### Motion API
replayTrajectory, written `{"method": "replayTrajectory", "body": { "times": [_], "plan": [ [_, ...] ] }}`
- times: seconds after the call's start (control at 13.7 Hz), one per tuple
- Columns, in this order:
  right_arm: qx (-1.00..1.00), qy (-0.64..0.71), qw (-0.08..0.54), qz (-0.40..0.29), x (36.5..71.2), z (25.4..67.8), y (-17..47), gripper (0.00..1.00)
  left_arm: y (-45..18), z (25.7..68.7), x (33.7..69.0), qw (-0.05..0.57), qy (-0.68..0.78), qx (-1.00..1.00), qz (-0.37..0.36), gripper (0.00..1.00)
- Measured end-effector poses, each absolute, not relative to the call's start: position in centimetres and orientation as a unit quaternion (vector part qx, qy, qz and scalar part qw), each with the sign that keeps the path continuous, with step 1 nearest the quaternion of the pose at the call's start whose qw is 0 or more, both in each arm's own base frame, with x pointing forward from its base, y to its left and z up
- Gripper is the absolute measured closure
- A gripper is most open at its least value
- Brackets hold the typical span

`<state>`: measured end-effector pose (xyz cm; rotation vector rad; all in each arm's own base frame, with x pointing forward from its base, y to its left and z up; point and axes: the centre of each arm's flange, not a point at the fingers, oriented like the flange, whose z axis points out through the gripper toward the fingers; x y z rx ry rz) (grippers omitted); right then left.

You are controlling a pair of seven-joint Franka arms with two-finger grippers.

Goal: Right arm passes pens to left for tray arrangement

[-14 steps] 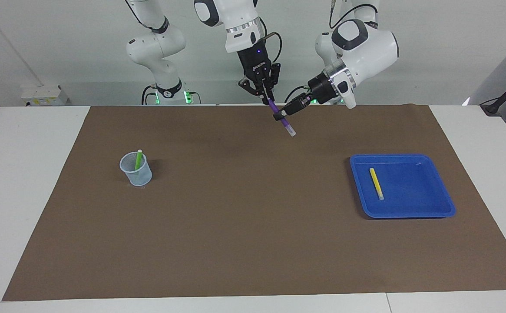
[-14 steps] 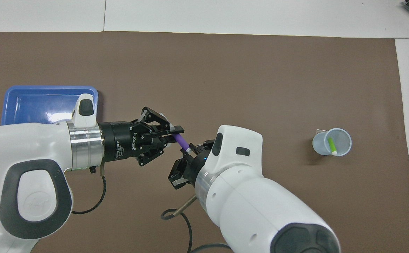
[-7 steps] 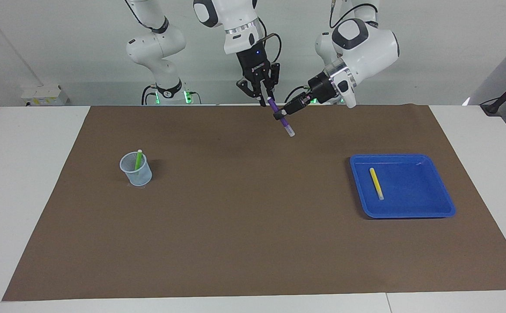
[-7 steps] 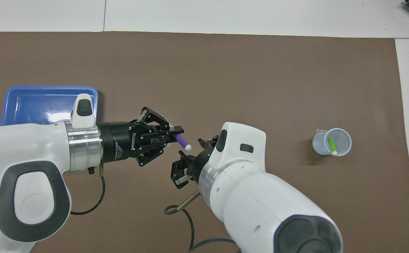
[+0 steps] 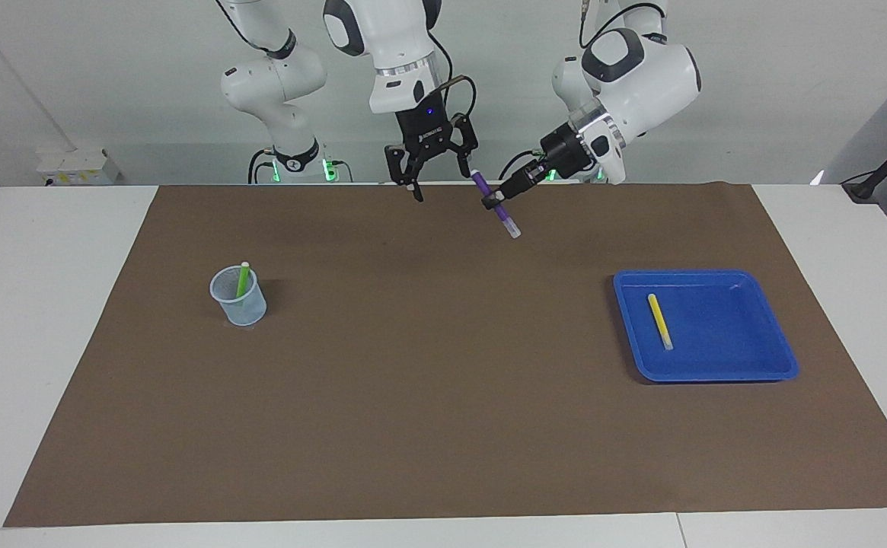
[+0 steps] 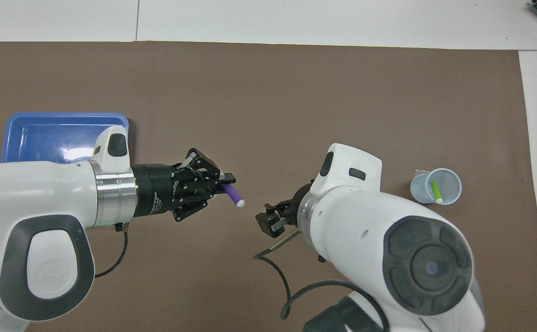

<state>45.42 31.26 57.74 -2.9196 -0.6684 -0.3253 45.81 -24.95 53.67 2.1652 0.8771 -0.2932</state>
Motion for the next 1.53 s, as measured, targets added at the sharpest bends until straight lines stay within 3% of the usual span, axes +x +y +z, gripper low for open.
{"method": "replayTrajectory", "body": {
  "times": [0.29,0.66,1.02,1.1,1.17,1.53],
  "plan": [
    [-0.973,-0.223,0.035,-0.054,48.4,56.7,23.3,0.00,-23.8,51.8,44.6,0.266,0.228,0.931,-0.101,0.82],
    [-0.988,-0.152,0.023,-0.010,51.3,54.1,11.0,0.00,-12.9,50.0,45.6,0.130,0.061,0.985,-0.091,0.82],
    [-0.995,-0.088,0.021,0.029,50.3,50.0,5.3,0.00,-3.7,48.2,47.0,0.045,-0.052,0.994,-0.084,0.82],
    [-0.998,-0.053,0.021,0.034,50.2,48.9,4.4,0.00,-2.1,47.4,47.5,0.032,-0.067,0.994,-0.084,0.82],
    [-0.999,-0.012,0.019,0.041,50.1,47.9,3.6,0.08,-0.7,46.6,48.1,0.021,-0.075,0.994,-0.081,0.82],
    [-0.980,0.182,0.011,0.085,50.5,43.2,0.0,0.10,4.6,41.2,51.8,-0.005,-0.068,0.997,-0.047,0.82]
  ]
}}
